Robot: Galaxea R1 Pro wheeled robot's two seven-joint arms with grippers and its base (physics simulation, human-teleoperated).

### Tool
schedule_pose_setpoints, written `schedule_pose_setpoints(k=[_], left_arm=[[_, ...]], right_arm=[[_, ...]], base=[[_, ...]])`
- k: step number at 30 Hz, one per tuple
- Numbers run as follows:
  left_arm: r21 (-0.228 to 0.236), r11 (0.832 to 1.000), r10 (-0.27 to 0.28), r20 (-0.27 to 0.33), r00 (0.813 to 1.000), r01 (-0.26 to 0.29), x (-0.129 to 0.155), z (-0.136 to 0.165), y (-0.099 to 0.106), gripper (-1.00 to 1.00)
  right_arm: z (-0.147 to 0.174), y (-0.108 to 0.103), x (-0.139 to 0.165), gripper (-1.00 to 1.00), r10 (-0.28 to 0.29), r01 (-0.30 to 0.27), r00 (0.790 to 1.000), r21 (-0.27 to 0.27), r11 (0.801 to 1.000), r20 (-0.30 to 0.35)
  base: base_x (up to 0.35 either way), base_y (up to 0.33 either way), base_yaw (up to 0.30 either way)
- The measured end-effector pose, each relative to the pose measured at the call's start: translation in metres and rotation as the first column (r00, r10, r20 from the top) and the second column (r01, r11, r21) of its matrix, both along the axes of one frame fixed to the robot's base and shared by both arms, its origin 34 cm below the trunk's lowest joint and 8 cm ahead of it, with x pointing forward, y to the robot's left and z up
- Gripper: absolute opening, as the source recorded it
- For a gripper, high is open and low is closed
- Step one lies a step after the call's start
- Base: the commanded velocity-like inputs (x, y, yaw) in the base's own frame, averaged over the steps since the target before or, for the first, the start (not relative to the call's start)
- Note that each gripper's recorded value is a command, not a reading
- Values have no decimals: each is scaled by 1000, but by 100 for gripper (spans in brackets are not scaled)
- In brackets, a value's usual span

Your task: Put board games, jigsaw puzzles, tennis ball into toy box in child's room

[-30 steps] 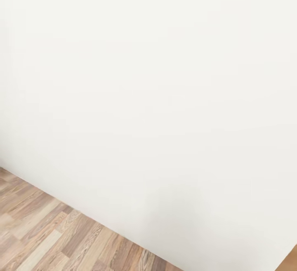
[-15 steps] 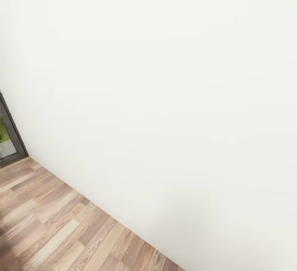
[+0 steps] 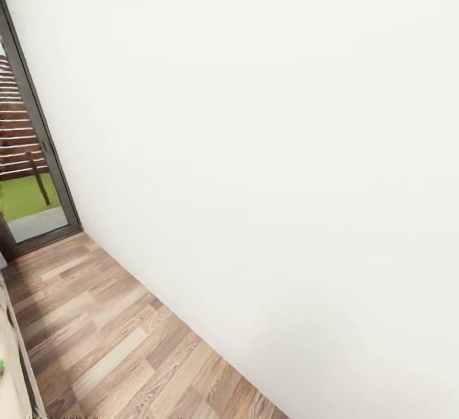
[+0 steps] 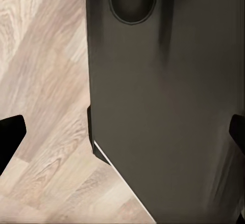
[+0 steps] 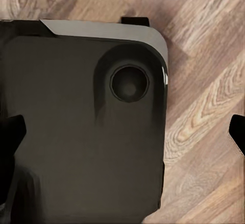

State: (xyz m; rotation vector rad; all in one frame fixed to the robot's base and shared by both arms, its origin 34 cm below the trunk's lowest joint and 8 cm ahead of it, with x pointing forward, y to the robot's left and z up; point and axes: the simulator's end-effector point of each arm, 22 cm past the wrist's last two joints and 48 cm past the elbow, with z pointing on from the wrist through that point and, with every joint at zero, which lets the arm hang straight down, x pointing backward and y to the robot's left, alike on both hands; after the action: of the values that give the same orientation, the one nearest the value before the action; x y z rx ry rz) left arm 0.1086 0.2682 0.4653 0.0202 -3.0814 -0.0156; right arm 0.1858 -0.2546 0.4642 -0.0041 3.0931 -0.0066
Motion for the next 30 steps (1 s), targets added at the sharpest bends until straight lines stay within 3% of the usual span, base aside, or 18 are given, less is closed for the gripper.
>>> schedule_pose_setpoints(k=[30], left_arm=[[1,1000,1,-5,1000,-1,-1,45,0,100]], right_arm=[[45,0,-1,100,3,-3,1000,0,1000,0]], base=[[0,0,276]])
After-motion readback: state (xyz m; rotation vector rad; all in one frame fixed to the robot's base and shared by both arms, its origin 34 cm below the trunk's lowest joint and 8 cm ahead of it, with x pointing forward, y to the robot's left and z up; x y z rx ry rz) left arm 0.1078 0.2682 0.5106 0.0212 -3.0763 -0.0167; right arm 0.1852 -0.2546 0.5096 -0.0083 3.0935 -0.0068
